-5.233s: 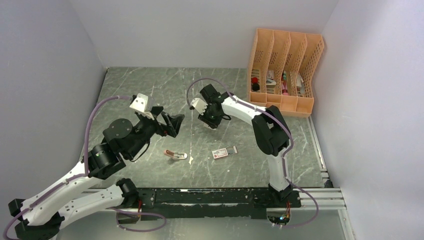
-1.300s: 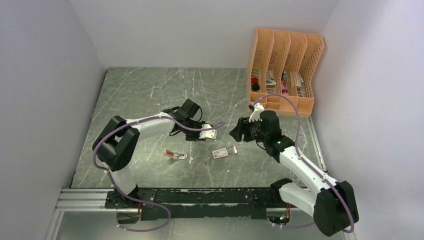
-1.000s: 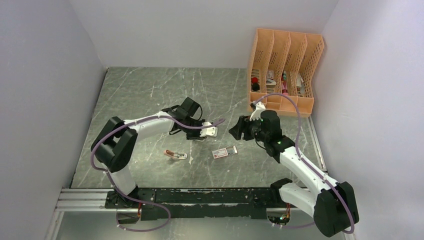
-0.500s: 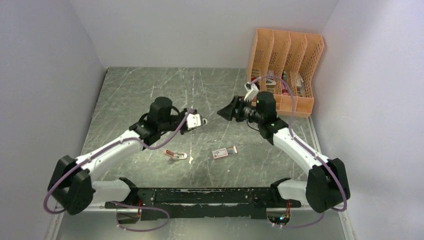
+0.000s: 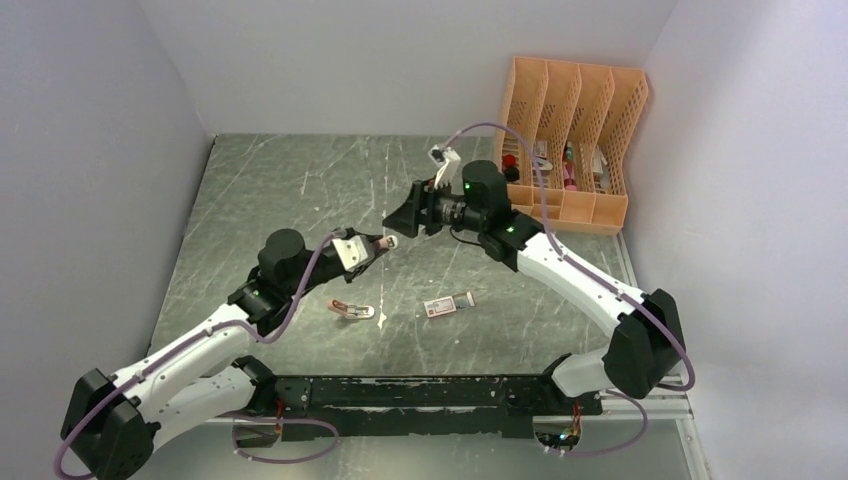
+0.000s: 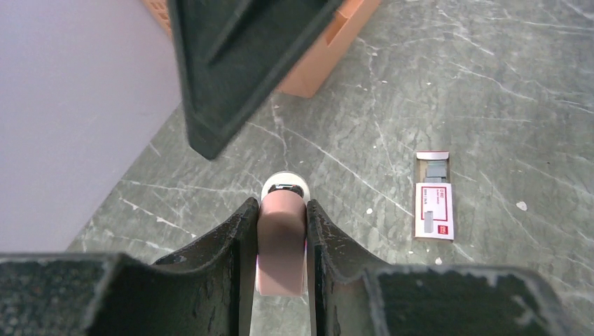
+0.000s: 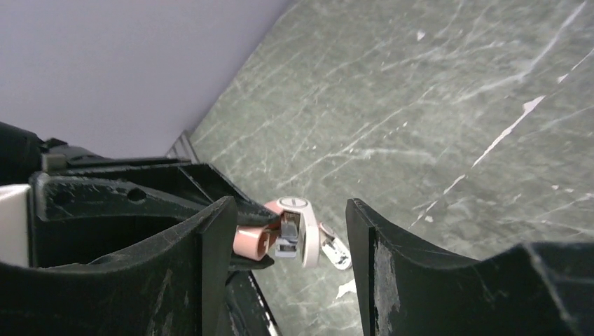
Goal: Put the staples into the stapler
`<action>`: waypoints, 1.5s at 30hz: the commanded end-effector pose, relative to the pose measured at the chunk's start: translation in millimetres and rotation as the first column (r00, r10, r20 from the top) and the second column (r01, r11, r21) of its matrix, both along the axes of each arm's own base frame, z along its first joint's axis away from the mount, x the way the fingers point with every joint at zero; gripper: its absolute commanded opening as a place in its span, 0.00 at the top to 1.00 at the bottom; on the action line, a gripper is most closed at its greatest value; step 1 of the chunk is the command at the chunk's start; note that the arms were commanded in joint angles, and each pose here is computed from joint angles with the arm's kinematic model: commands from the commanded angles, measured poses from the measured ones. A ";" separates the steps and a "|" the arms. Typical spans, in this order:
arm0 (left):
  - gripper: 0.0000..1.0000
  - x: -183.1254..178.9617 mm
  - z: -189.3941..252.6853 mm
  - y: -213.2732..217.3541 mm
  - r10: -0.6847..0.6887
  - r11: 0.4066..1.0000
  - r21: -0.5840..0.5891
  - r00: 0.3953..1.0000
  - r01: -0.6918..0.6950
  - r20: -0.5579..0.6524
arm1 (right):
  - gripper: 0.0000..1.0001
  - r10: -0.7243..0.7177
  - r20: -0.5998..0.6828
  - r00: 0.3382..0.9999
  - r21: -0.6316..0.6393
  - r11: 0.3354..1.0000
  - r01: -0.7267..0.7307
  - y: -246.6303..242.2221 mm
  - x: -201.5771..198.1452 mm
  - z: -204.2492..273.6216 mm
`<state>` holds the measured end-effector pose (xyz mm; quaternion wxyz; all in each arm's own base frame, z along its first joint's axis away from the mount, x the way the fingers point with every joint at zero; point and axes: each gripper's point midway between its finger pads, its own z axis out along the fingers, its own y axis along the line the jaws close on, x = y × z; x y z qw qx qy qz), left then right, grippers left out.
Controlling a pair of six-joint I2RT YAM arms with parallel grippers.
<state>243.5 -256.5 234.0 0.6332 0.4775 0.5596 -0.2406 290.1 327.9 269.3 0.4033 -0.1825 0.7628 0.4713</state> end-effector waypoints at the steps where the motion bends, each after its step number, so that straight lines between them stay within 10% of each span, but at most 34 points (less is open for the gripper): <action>1: 0.93 5.6 14.6 11.0 0.076 0.995 -0.062 0.996 -0.074 0.040 | 0.37 -0.028 -0.016 0.999 -0.097 0.995 0.026 4.7 -1.7 -19.6; 45: 0.93 -6.6 49.9 11.0 0.055 0.977 -0.209 0.994 -0.034 0.093 | 0.47 -0.032 -0.111 0.993 -0.262 0.965 0.002 9.6 -8.7 -89.0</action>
